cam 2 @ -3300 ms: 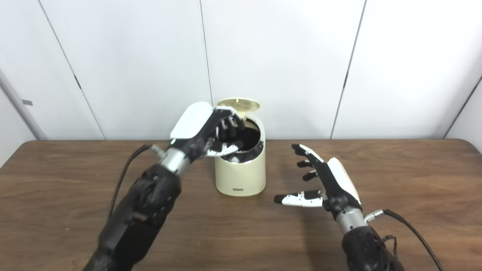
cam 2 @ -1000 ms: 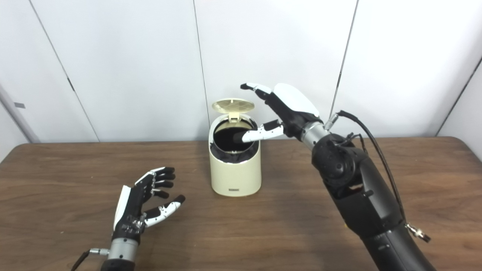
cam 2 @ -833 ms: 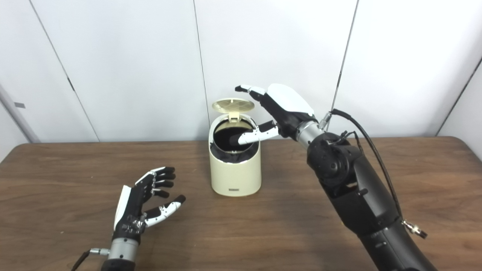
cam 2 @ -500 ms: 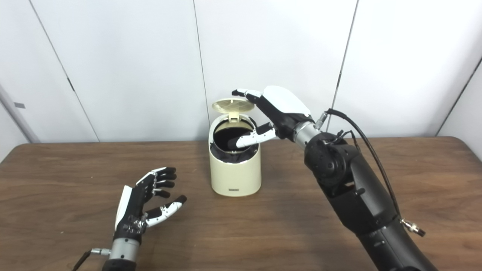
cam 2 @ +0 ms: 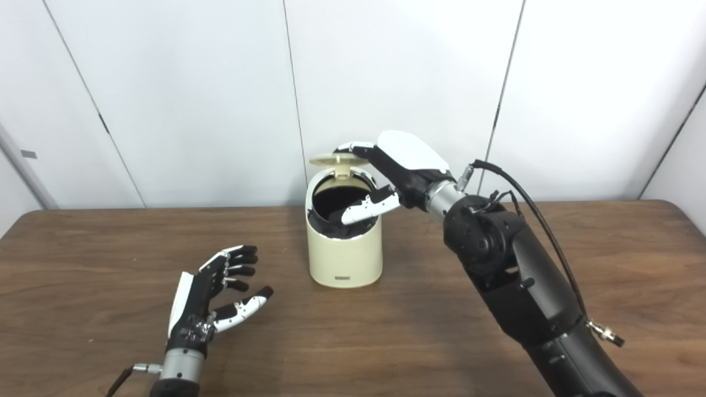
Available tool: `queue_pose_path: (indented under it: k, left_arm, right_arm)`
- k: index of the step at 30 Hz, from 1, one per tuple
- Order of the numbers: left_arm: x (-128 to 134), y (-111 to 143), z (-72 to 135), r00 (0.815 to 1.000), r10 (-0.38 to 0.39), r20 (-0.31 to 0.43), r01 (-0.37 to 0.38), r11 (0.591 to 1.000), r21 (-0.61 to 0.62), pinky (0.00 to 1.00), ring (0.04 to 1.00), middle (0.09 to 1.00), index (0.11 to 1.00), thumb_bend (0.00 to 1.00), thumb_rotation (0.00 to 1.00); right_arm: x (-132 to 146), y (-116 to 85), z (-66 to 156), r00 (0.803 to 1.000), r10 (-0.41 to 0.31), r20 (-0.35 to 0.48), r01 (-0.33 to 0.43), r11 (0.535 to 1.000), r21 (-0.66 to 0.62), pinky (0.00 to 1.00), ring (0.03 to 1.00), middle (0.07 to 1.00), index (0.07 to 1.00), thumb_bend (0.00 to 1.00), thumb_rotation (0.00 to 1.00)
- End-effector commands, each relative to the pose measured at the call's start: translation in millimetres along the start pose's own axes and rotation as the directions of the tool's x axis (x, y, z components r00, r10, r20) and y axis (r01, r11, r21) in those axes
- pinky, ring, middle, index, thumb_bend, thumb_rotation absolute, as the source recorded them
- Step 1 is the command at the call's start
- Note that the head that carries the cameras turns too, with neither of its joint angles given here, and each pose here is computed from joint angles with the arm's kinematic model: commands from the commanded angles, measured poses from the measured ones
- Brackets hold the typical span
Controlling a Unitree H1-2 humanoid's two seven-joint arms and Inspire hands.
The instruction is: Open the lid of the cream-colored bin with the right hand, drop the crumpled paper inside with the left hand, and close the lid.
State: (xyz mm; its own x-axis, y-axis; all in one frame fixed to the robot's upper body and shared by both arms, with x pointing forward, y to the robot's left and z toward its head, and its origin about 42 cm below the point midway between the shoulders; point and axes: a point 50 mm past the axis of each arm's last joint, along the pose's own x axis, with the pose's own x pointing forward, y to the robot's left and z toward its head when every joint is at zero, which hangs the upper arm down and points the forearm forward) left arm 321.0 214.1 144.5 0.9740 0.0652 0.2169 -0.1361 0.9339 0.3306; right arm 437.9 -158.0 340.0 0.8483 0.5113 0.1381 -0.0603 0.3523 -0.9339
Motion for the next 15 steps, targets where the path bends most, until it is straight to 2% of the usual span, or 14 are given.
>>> queue_pose_path:
  k: [1, 7, 15]
  left_arm:
    - [12, 4, 18, 0.996, 0.030, 0.083, -0.030, 1.000, 0.004, 0.57, 0.675, 0.720, 0.736, 0.63, 0.00]
    - [13, 4, 19, 0.996, 0.028, 0.087, -0.028, 1.000, -0.003, 0.56, 0.678, 0.721, 0.739, 0.63, 0.00]
    - [15, 5, 21, 0.995, 0.032, 0.092, -0.032, 0.999, -0.009, 0.56, 0.661, 0.710, 0.731, 0.63, 0.00]
  right_arm:
    - [-1, -27, 13, 0.996, -0.054, 0.075, 0.058, 0.997, -0.048, 0.81, 0.885, 0.771, 0.737, 0.78, 0.59]
    - [-8, -25, 15, 0.997, -0.042, 0.069, 0.046, 0.997, -0.064, 0.83, 0.894, 0.756, 0.729, 0.78, 0.60]
    - [-17, -19, 14, 0.996, -0.040, 0.082, 0.047, 0.996, -0.082, 0.84, 0.866, 0.692, 0.669, 0.76, 0.53]
